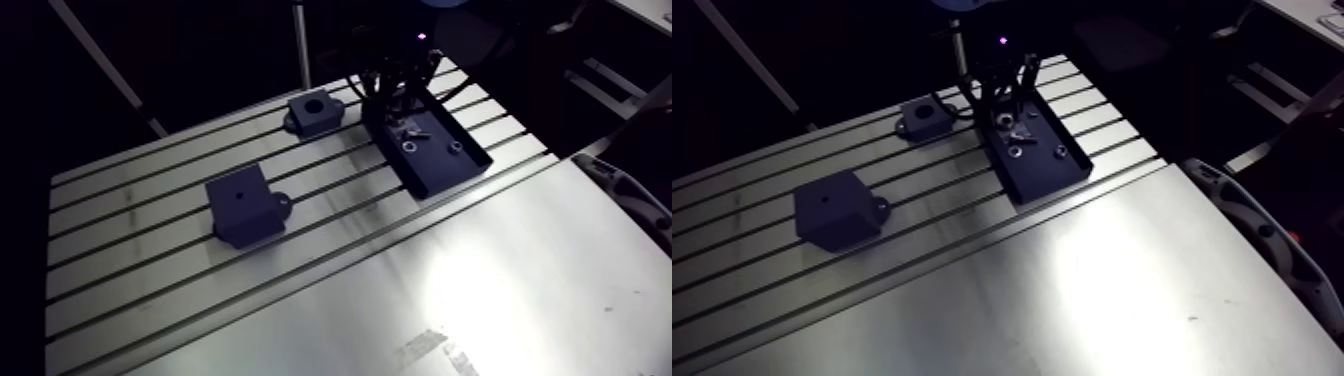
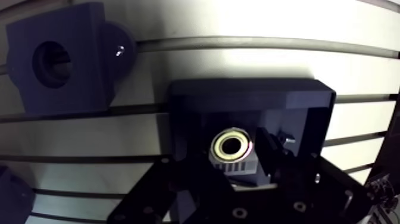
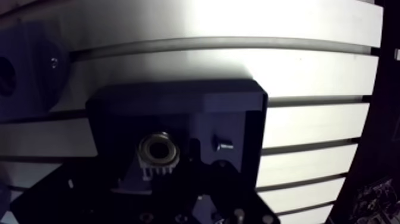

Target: Pick up the bearing and press it into the housing until flush.

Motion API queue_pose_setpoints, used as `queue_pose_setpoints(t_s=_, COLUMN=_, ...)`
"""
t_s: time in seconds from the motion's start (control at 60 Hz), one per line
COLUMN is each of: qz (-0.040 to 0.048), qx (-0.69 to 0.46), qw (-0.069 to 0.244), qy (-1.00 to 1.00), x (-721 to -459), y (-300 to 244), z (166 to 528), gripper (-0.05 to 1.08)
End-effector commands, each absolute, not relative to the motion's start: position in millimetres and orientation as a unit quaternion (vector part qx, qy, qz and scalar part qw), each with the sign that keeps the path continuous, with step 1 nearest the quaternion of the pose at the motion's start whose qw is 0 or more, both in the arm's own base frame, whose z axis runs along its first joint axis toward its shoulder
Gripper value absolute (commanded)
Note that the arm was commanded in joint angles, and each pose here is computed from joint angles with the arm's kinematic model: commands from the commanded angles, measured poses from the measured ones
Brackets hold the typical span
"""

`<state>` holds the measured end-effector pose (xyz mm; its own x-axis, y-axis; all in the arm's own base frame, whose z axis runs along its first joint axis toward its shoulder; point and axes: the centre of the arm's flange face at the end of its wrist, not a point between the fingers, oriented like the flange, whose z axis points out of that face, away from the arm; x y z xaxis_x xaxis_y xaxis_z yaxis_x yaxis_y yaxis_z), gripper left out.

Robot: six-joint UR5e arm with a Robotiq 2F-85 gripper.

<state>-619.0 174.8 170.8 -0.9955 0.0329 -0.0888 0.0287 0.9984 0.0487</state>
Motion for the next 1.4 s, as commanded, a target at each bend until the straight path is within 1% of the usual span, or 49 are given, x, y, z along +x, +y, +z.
queue_pose_setpoints(t_s=0.017, qz=0.0232, qx=0.016, qw=0.046, qy=0.999, x=-618.6, y=175.5, z=170.2, gripper=0.47)
queue_pose_setpoints(t_s=0.1, qz=0.0222, qx=0.016, qw=0.046, qy=0.999, x=-618.1, y=175.3, z=169.5, gripper=0.48)
queue_pose_setpoints(t_s=0.333, qz=0.0227, qx=0.016, qw=0.047, qy=0.999, x=-617.9, y=175.3, z=170.4, gripper=0.49)
queue_pose_setpoints(t_s=0.6, qz=0.0201, qx=0.015, qw=0.050, qy=0.998, x=-615.2, y=173.8, z=168.8, gripper=0.50)
queue_pose_setpoints(t_s=0.95, qz=0.0224, qx=0.014, qw=0.047, qy=0.999, x=-615.3, y=174.1, z=173.9, gripper=0.50)
queue_pose_setpoints(t_s=1.4, qz=0.0207, qx=0.015, qw=0.051, qy=0.998, x=-613.5, y=174.1, z=171.1, gripper=0.50)
